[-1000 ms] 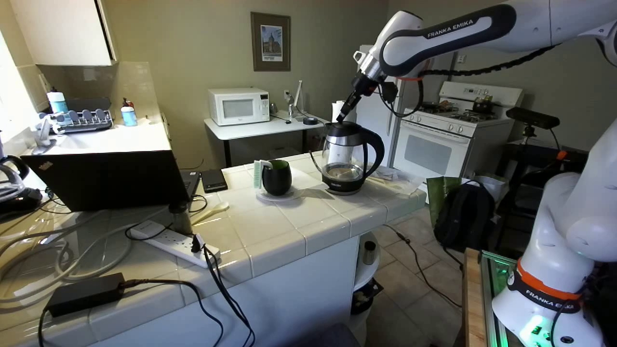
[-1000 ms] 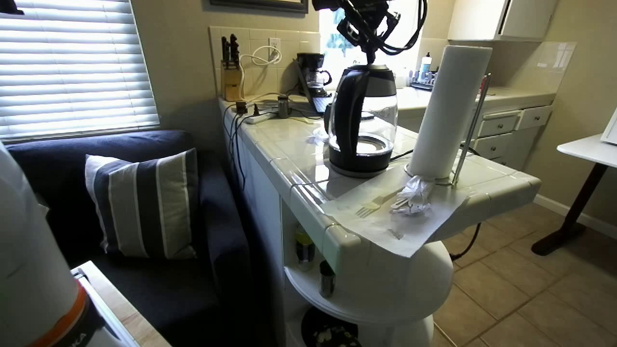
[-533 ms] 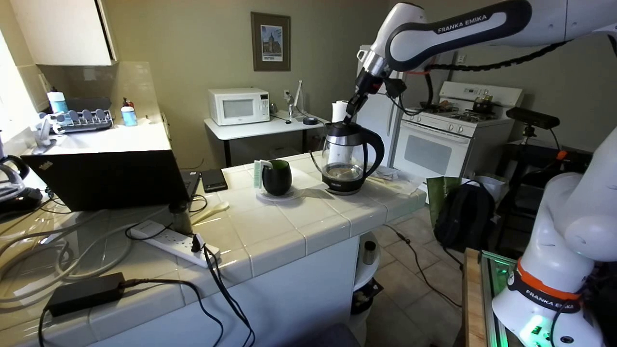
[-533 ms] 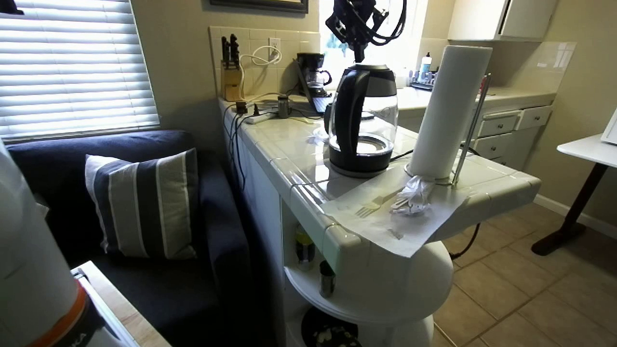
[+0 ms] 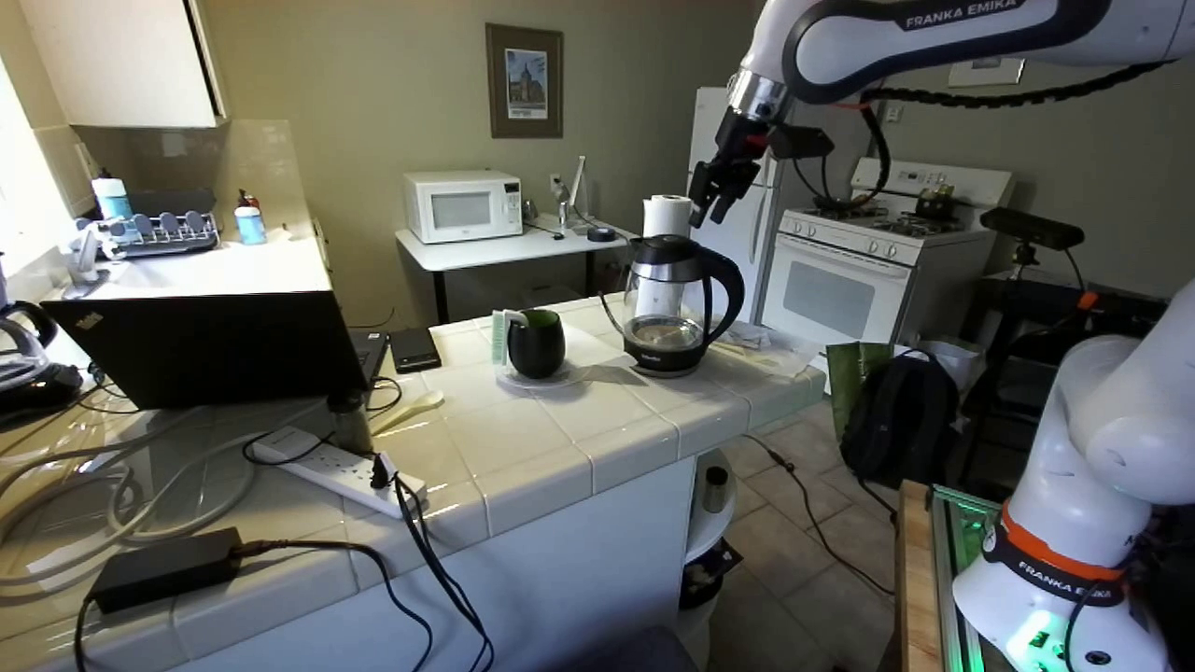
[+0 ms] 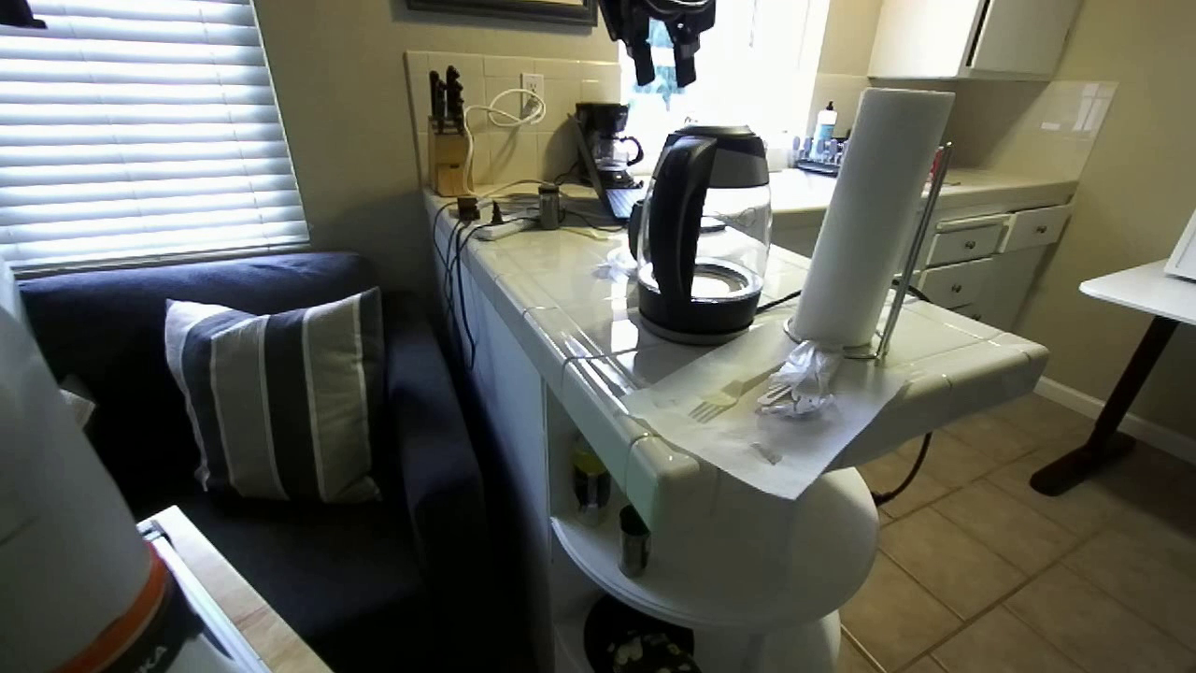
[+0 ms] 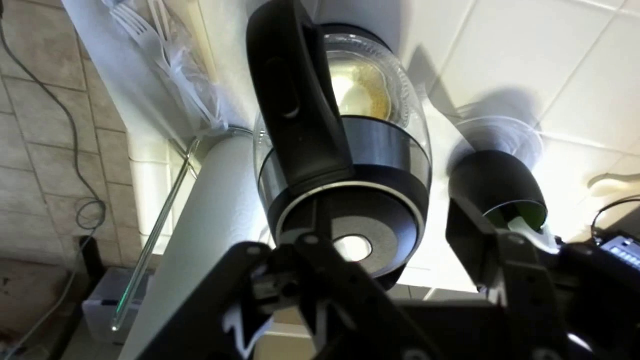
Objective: Close the coffee kettle
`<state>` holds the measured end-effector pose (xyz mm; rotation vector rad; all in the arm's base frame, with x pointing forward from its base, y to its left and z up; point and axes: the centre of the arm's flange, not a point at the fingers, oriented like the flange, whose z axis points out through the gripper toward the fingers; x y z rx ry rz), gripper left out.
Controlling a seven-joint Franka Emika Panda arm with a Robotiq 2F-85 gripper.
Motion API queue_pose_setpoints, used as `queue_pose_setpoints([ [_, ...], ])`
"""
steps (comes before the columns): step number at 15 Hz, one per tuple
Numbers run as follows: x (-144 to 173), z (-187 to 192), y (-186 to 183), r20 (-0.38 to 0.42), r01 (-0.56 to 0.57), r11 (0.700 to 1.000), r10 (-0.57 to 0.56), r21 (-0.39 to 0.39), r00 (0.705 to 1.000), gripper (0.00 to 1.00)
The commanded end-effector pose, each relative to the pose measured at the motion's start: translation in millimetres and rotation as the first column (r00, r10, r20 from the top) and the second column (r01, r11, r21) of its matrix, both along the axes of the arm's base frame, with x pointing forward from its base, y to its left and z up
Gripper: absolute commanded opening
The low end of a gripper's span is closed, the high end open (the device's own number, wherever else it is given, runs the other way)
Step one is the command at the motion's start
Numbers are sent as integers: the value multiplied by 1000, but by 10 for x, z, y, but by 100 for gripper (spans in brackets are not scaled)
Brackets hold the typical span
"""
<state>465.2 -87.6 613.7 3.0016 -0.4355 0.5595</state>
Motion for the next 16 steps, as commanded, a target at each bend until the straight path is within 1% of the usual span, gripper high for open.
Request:
queue_pose_setpoints([
  [1, -205, 117, 207, 19, 155, 987, -156, 37, 988, 93],
  [2, -224, 129, 271, 21, 171, 984, -172, 55, 985, 99],
  [4, -248, 113, 378, 20, 212, 975, -213, 65, 977, 100],
  [6, -278, 67, 476, -5, 245, 968, -245, 55, 969, 100],
  [7, -281, 14, 521, -31, 245, 967, -243, 76, 970, 100],
  [8, -295, -54, 567, -79, 236, 968, -229, 86, 970, 100],
  [9, -307, -118, 593, -110, 233, 969, -223, 86, 969, 100],
  [10, -313, -174, 610, -119, 203, 975, -191, 95, 974, 99],
  [11, -322, -188, 615, -131, 158, 980, -142, 123, 981, 100],
  [12, -235, -102, 591, -95, 195, 977, -187, 85, 978, 100],
  [16, -238, -155, 625, -109, 167, 980, -156, 107, 982, 100],
])
